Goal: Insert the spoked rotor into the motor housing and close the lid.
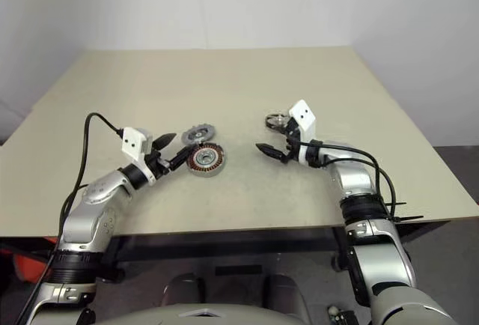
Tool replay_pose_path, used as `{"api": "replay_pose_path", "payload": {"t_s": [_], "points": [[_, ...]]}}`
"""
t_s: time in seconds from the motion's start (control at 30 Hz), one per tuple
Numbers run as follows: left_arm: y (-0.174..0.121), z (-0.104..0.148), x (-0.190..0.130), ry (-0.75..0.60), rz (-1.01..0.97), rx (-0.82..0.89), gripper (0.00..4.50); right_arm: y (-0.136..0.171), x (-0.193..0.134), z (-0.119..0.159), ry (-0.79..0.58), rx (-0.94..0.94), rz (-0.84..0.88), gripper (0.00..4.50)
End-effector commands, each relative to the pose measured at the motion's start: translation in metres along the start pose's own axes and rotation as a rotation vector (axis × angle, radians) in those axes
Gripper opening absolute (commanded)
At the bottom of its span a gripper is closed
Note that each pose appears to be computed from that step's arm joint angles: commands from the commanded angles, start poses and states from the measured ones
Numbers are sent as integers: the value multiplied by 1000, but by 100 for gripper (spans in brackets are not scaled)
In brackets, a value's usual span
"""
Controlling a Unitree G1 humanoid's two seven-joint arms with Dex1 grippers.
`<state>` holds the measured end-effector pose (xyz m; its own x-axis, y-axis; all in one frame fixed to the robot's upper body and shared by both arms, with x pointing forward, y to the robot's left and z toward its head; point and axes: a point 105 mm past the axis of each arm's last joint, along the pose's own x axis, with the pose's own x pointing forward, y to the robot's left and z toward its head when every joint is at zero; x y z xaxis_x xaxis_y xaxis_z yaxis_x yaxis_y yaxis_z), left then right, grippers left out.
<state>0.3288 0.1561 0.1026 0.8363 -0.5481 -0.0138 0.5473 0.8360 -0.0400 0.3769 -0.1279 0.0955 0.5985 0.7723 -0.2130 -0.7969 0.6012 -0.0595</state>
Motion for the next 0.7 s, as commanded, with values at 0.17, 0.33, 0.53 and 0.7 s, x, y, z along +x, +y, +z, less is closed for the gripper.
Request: {"api": "replay_pose_path", "payload": {"t_s": [0.17, 0.33, 0.53, 0.7], "points": [[0, 15, -1, -38, -16, 33, 391, -6, 1, 17, -38, -55, -30, 437], [2, 18, 1, -44, -13, 41, 391, -4, -3, 16, -43, -66, -16, 437], [4, 23, 2, -51, -11, 53, 391, -3, -6, 16, -28, -81, 4, 437], [4, 24, 1, -50, -12, 54, 391, -2, -4, 15, -19, -82, 15, 437]]}}
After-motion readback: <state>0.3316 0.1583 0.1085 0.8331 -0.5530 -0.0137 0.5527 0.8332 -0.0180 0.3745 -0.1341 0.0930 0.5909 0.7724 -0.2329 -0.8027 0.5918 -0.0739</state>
